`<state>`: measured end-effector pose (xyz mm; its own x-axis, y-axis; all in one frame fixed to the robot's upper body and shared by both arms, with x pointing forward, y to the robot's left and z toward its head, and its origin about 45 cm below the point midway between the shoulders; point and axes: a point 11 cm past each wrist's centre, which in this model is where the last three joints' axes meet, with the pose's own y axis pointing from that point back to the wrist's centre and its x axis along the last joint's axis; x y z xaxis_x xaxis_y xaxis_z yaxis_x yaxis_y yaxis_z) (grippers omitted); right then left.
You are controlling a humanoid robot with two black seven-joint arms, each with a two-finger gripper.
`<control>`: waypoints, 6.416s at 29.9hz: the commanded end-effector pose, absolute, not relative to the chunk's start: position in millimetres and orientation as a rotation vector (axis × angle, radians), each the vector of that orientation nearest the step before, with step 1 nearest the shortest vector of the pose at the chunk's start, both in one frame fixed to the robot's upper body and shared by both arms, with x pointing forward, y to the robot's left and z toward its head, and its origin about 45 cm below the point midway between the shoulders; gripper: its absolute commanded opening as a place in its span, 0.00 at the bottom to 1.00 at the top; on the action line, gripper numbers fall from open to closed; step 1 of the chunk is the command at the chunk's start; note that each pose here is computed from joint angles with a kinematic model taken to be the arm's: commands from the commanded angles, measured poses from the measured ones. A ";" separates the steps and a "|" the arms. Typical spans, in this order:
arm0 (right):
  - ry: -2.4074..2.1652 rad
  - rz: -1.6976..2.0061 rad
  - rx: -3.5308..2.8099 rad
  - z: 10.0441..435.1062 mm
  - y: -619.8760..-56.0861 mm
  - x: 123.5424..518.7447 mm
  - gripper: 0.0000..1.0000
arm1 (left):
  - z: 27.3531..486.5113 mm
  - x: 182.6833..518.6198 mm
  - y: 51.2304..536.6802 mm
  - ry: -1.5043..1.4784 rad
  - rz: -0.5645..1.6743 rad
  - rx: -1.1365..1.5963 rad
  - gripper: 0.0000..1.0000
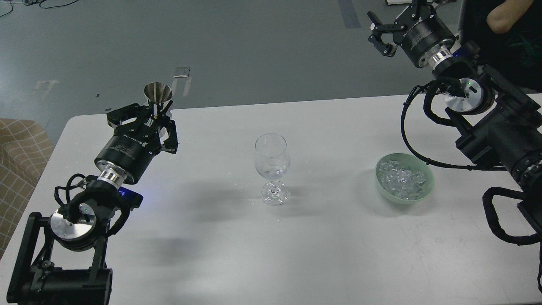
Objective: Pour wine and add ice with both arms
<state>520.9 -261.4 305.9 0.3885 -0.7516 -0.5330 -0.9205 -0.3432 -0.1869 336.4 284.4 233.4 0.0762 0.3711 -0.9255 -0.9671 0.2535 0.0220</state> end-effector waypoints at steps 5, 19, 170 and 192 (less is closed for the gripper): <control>1.438 0.493 -2.193 305.5 -262.9 520.7 1.00 | 194.2 337.2 294.6 1.051 1.229 -0.809 0.21; 1.437 0.498 -2.196 304.0 -261.3 520.4 1.00 | 128.3 334.3 317.4 1.137 1.374 -0.794 0.29; 1.199 -2.253 -3.242 113.3 -331.3 296.4 0.63 | 281.2 422.0 305.6 0.497 1.267 -0.309 0.97; 1.202 -2.256 -3.257 112.1 -334.0 296.4 0.27 | 282.1 421.9 305.2 0.495 1.265 -0.310 0.98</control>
<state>295.5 -333.9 111.4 0.4146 0.1052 0.9039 -0.8093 -0.4116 0.4191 421.9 305.1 282.1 0.2171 0.8286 -0.5160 -0.9588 0.2802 0.0465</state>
